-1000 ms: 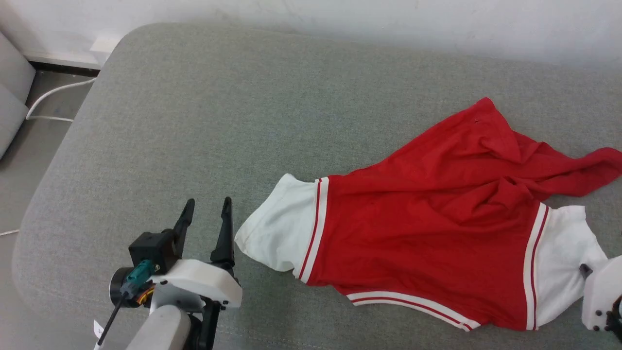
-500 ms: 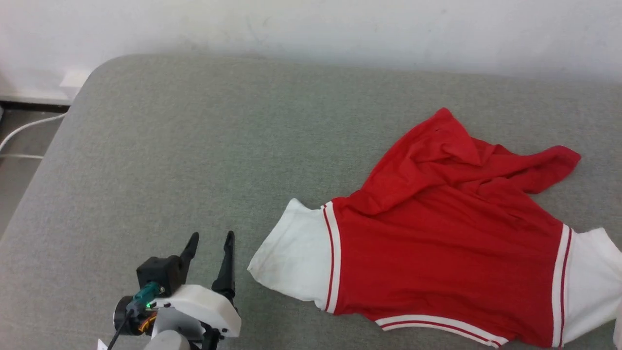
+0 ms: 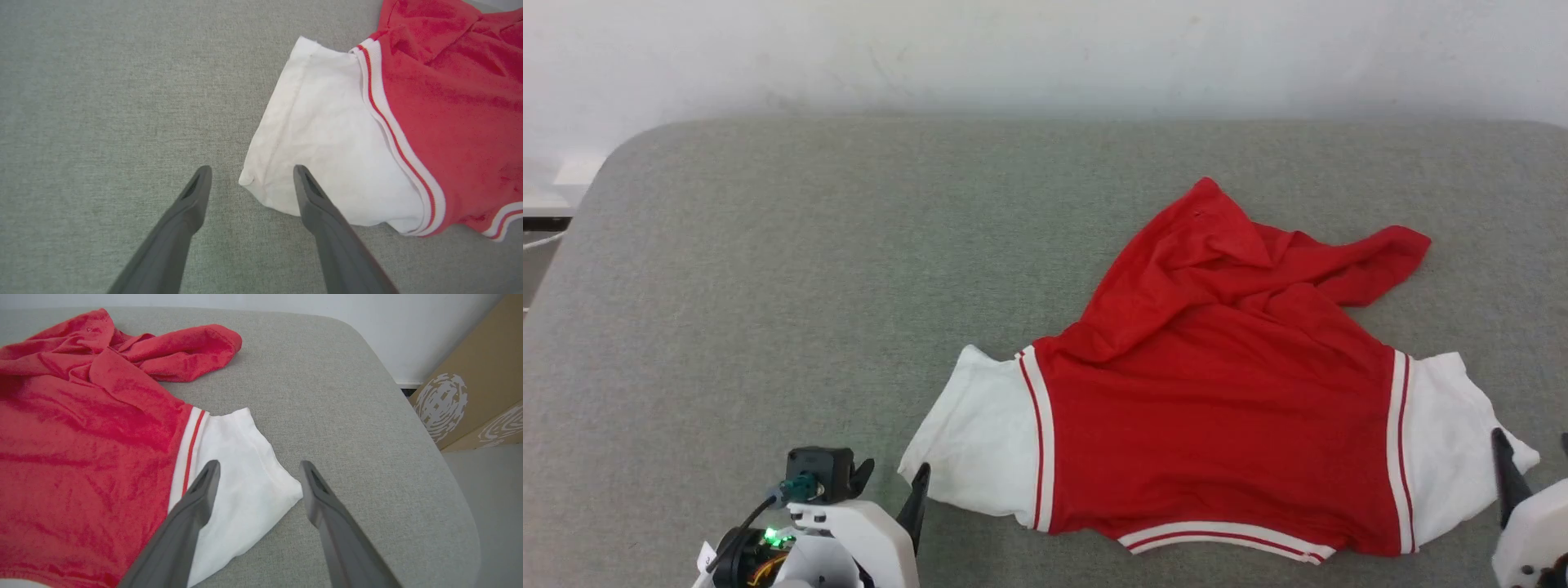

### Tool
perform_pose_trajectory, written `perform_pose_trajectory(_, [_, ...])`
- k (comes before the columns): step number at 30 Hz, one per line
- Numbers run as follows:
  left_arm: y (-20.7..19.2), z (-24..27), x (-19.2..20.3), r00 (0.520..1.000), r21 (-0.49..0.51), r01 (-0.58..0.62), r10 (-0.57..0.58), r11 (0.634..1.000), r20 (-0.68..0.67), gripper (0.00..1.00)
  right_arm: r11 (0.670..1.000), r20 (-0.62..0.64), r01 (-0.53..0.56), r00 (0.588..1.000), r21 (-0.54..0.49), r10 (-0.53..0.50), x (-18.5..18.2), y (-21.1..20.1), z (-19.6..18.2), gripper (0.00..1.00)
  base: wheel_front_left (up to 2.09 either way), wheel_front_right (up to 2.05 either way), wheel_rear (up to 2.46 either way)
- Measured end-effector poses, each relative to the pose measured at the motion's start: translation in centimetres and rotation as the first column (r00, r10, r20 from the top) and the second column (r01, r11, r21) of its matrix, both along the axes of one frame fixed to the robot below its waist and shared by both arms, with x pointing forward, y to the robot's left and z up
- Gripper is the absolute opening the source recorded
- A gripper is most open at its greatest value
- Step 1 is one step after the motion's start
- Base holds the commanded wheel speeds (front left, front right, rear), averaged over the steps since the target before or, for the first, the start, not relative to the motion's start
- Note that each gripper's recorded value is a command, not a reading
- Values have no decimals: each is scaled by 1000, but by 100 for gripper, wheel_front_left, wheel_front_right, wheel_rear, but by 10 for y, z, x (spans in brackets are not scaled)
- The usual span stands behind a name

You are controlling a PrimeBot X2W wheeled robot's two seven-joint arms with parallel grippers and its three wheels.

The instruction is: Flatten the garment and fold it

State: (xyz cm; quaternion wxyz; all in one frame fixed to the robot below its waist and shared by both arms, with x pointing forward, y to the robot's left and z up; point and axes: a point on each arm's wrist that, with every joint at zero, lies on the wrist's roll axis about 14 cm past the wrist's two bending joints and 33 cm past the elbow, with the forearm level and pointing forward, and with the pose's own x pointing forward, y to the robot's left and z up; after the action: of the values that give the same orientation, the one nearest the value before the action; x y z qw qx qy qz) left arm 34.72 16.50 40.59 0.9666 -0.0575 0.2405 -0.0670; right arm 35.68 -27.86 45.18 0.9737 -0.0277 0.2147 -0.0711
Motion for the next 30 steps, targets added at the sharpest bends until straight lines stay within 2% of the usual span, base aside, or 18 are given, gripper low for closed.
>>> perform_pose_trajectory(6, [-8, -14, 1, 995, 27, 48, -45, 998, -92, 100, 999, 42, 13, 999, 45, -15, -7, 9, 5, 100, 0, 0, 0])
perform_pose_trajectory(10, [1, -33, -1, 984, 111, 76, -57, 991, -169, 100, 998, 27, 17, 999, 60, -19, -10, 12, 0, 100, 0, 0, 0])
perform_pose_trajectory(15, [-3, -39, 14, 982, 115, 97, -76, 989, -175, 100, 997, 3, 40, 999, 59, -40, -13, 5, -9, 100, 0, 0, 0])
perform_pose_trajectory(16, [-4, -40, 17, 981, 111, 102, -82, 988, -175, 47, 997, 0, 42, 999, 60, -42, -14, 5, -10, 100, 0, 0, 0])
perform_pose_trajectory(17, [-6, -41, 19, 981, 104, 104, -84, 989, -175, 3, 997, -8, 45, 999, 58, -45, -14, 3, -12, 100, 0, 0, 0])
perform_pose_trajectory(18, [-7, -42, 20, 981, 92, 104, -86, 990, -174, 0, 997, -16, 48, 999, 55, -47, -15, 2, -15, 100, 0, 0, 0])
perform_pose_trajectory(24, [-9, -34, 28, 991, 44, 83, -78, 996, -107, 0, 997, -56, 56, 997, 44, -54, -18, -4, -23, 100, 0, 0, 0])
perform_pose_trajectory(30, [15, -4, 33, 999, 29, -29, 28, 999, 43, 0, 999, -111, 49, 993, 22, -47, -22, -9, -29, 100, 0, 0, 0])
